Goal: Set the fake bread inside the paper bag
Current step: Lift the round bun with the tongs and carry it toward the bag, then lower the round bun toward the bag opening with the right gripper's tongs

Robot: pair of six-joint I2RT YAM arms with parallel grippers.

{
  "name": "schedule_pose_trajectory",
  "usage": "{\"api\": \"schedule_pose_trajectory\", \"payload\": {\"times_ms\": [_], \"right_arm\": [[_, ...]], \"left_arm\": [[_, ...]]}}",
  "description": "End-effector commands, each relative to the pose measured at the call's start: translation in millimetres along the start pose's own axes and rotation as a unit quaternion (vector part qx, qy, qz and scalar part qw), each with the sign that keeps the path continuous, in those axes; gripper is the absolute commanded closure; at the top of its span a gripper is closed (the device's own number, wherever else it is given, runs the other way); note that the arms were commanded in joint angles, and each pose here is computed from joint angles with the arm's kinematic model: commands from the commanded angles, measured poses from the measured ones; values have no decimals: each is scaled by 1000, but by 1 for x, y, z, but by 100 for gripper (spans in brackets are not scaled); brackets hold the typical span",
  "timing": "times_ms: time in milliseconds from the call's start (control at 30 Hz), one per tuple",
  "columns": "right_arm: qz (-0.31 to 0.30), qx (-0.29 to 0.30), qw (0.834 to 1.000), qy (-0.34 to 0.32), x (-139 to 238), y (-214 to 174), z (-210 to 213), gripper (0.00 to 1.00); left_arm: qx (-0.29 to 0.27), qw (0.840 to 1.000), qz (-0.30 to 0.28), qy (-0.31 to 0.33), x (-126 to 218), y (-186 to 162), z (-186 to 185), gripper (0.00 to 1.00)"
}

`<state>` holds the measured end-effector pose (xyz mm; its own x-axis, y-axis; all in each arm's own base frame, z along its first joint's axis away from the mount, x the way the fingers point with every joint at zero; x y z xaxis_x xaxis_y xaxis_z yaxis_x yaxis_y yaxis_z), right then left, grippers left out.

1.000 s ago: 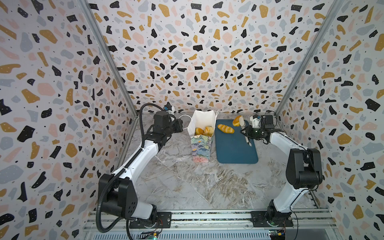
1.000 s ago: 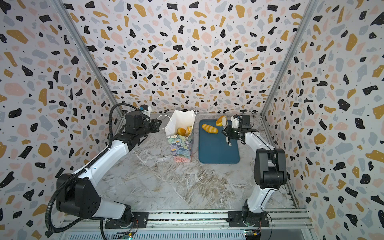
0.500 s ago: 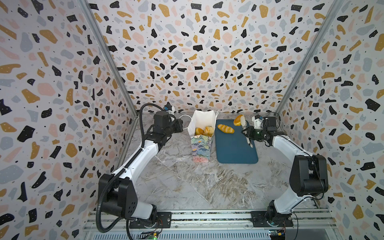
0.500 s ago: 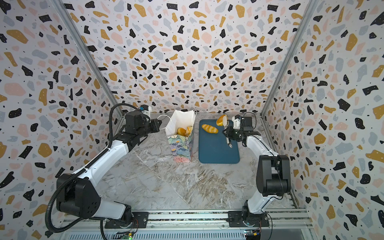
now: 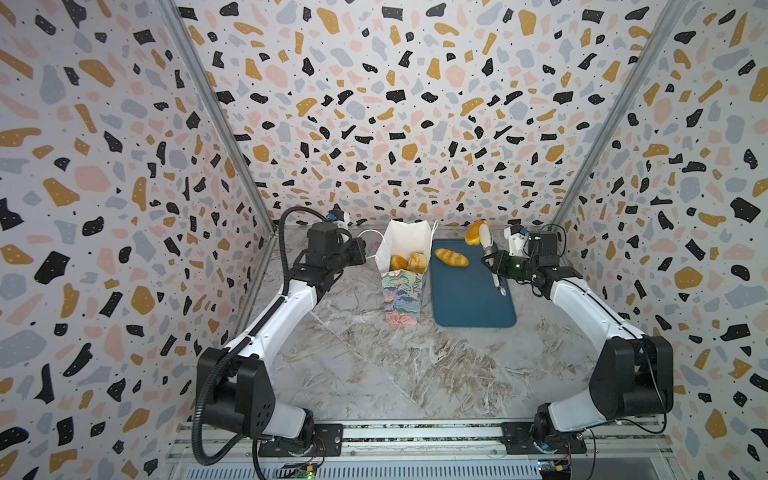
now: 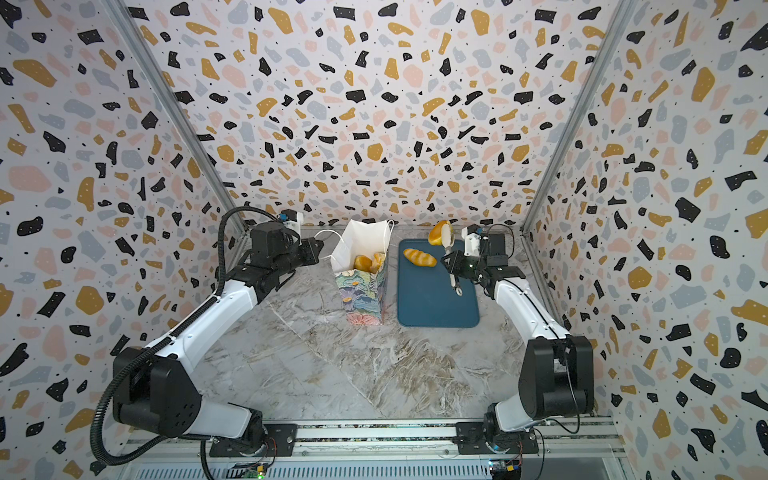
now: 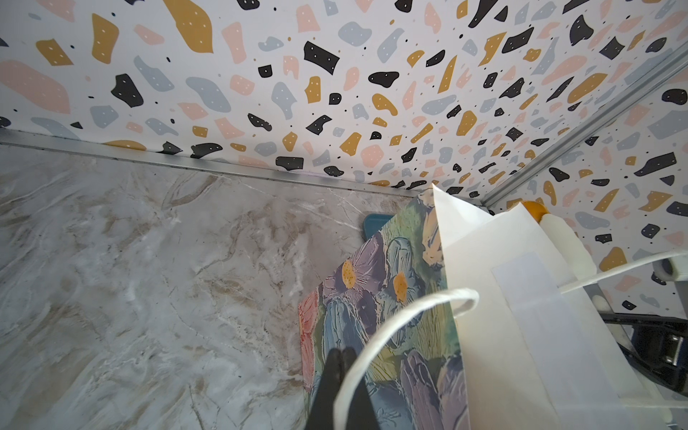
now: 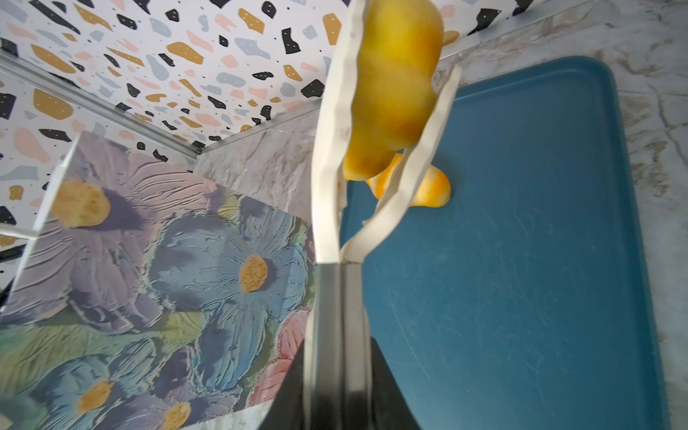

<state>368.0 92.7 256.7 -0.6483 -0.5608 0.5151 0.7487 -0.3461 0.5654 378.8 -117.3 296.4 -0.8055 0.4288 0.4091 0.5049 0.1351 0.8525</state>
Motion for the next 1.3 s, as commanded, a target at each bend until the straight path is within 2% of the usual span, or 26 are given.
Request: {"api": "schedule_pose_trajectory", "payload": {"times_ms": [0,833,1267], "right_arm": [[-34,32,999,17,24,13,34,94],[-102,116,985,77,80,13,131,94],[-113,146,976,113,91,3,170,94]], "left_arm": [[-1,1000,-22,-9,4,13,-4,100],[0,1000,-21,-5,1,11,-1,100],[-1,1000,-22,-9,2,11,-3,100]]}}
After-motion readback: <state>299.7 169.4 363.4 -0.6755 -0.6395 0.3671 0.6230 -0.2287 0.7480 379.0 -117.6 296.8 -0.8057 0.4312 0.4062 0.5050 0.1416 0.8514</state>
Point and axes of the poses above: each gripper's point midway between its finger pads, its own x axis back along the fingers, its own z axis along the line the jaws close on, y = z × x, the point moved 7 cm from there along x, back along the fingers, and after that the axes turned 7 degrees about -x, right-handed, at the moved point
